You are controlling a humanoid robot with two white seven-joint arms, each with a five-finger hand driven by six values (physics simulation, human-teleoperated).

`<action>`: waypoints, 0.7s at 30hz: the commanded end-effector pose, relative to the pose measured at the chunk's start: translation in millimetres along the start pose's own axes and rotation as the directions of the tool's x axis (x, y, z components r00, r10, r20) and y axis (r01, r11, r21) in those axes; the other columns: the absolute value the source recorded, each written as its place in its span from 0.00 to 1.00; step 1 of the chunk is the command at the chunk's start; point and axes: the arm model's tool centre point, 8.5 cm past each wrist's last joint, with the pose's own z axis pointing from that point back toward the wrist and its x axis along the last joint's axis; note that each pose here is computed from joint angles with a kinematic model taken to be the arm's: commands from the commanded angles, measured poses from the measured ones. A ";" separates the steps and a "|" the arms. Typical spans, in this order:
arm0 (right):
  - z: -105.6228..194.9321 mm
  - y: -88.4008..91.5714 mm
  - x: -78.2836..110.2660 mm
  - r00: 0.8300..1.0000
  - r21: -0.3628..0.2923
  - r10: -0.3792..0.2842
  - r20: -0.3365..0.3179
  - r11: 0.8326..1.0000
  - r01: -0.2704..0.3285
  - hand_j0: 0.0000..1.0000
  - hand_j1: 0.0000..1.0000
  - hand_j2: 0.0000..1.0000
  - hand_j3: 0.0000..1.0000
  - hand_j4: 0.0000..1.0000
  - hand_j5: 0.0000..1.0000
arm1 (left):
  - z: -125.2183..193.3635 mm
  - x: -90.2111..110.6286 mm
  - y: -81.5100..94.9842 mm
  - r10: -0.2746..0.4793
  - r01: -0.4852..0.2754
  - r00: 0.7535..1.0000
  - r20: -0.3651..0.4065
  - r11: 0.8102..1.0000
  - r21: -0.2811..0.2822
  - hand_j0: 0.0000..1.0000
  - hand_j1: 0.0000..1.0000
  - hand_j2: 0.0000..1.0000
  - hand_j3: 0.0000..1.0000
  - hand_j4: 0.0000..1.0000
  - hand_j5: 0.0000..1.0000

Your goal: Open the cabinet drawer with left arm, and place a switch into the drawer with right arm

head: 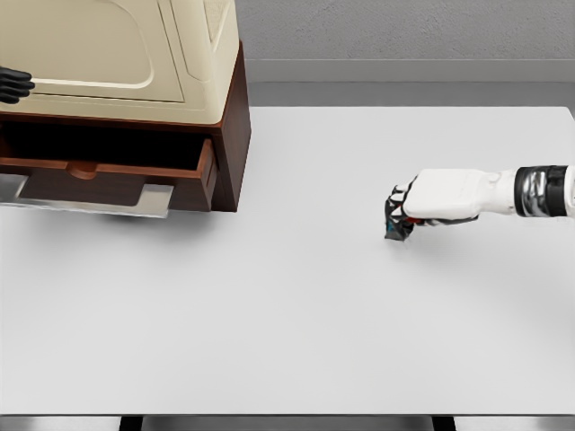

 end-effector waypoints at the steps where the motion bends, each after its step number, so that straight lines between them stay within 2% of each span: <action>1: -5.9 -9.7 0.9 1.000 -0.043 -0.014 0.017 0.999 0.015 0.41 0.41 0.41 0.41 0.41 0.41 | 0.5 0.6 0.8 0.003 -0.003 1.000 0.001 1.000 0.003 1.00 1.00 1.00 1.00 1.00 1.00; 8: -32.3 -65.9 12.9 0.995 -0.158 0.070 0.076 0.986 -0.057 0.42 0.42 0.42 0.42 0.42 0.42 | 0.7 -0.4 0.6 0.002 -0.002 1.000 -0.004 1.000 0.002 1.00 1.00 1.00 1.00 1.00 1.00; 16: -45.1 -102.9 23.5 0.986 -0.227 0.130 0.108 0.968 -0.103 0.41 0.41 0.41 0.41 0.41 0.41 | 2.8 -3.1 2.7 0.004 -0.003 1.000 -0.011 1.000 0.011 1.00 1.00 1.00 1.00 1.00 1.00; 21: -61.6 -129.6 39.3 0.973 -0.280 0.176 0.150 0.951 -0.129 0.41 0.41 0.41 0.41 0.41 0.41 | 0.9 -3.4 2.0 0.006 -0.006 1.000 -0.004 1.000 0.011 1.00 1.00 1.00 1.00 1.00 1.00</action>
